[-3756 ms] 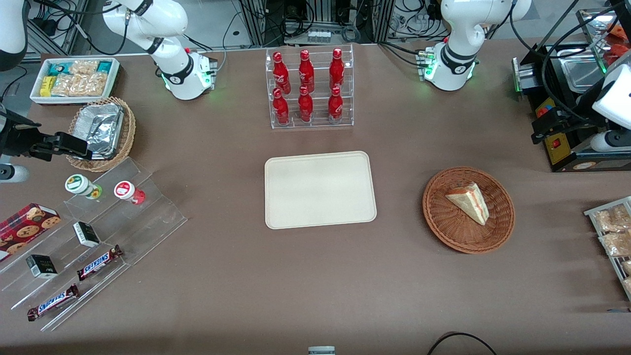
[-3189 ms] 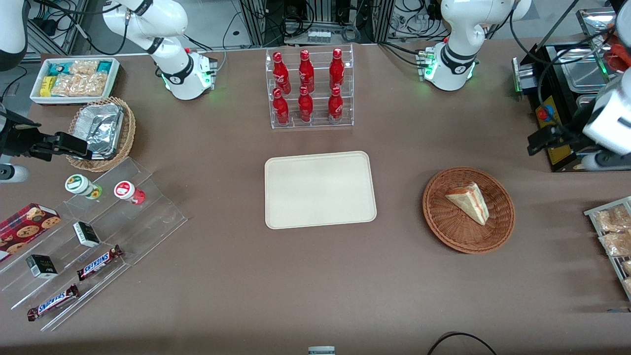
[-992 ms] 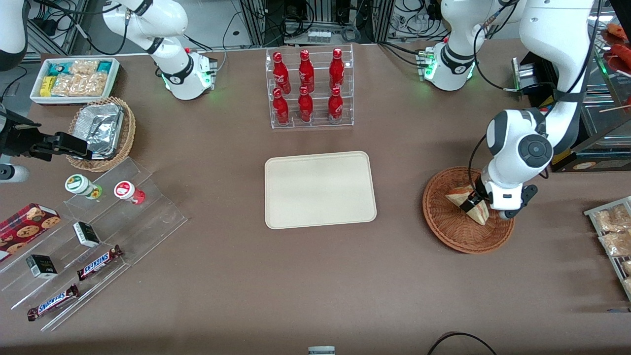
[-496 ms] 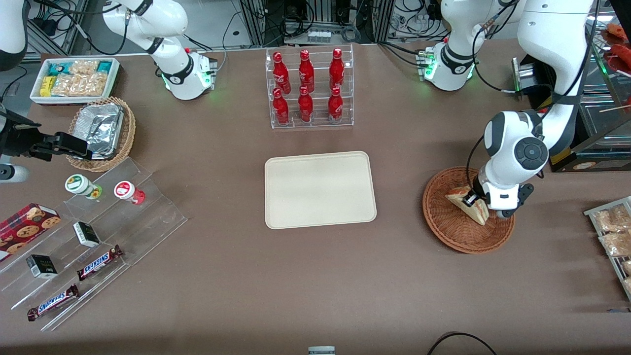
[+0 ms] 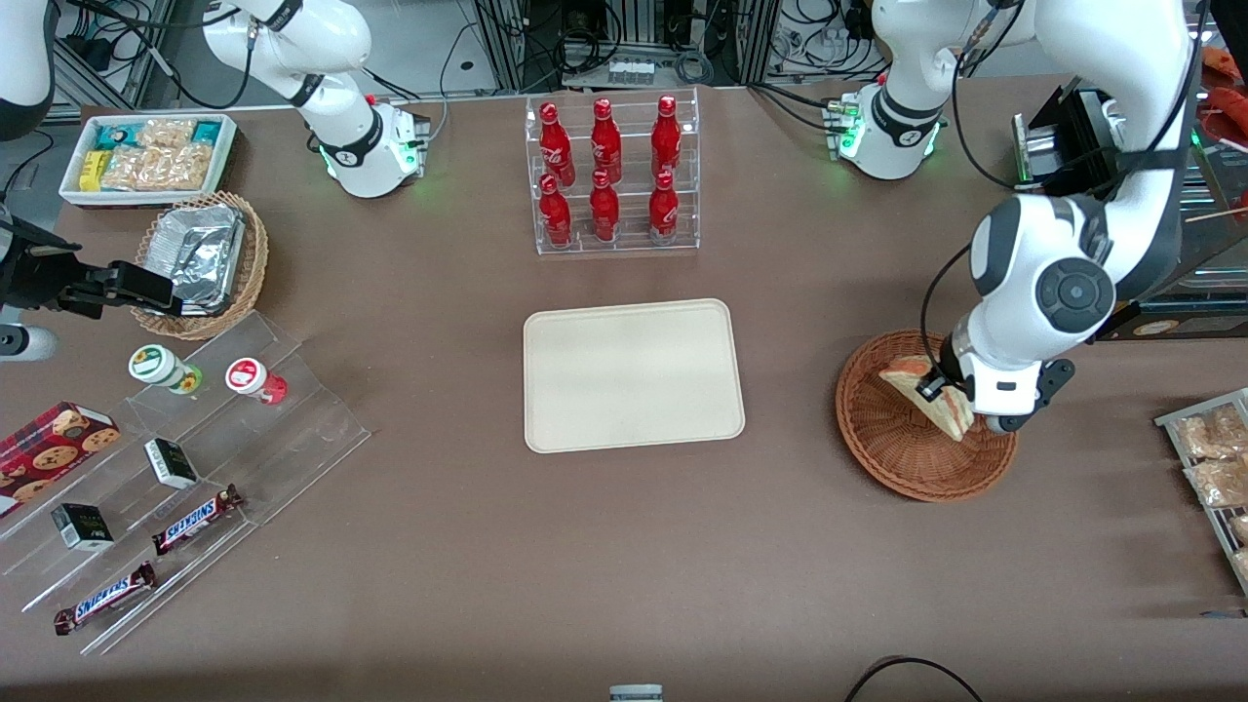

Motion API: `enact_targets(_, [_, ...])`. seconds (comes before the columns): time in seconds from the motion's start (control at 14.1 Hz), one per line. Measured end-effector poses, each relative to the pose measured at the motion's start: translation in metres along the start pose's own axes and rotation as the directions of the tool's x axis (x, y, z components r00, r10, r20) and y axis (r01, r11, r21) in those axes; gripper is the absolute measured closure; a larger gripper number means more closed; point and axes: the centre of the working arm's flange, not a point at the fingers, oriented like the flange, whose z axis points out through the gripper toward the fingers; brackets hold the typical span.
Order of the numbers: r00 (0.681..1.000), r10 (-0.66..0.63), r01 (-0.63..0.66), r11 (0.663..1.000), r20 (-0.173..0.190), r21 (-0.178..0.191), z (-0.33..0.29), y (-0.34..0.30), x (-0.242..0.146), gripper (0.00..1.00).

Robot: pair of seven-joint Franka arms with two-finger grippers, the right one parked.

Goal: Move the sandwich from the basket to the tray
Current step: 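Lift the sandwich and carry it with the left gripper over the tray, then lower the sandwich onto the tray and open the left gripper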

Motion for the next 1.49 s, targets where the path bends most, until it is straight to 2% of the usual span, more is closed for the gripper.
enact_targets(0.21, [0.993,0.109,-0.110,0.993,-0.034,-0.050,-0.072,0.057,-0.042,0.85])
enact_targets(0.43, [0.969,0.241,-0.243,0.967,-0.048,-0.071,-0.081,0.118,-0.109,0.85])
enact_targets(0.64, [0.930,0.366,-0.367,0.929,-0.027,-0.057,-0.056,0.174,-0.184,0.85])
enact_targets(0.78, [0.906,0.423,-0.423,0.905,-0.008,-0.046,-0.034,0.202,-0.219,0.85])
enact_targets(1.2, [0.851,0.522,-0.523,0.852,0.059,0.004,0.044,0.247,-0.289,0.85])
enact_targets(1.49, [0.823,0.564,-0.565,0.825,0.071,0.003,0.088,0.264,-0.324,0.85])
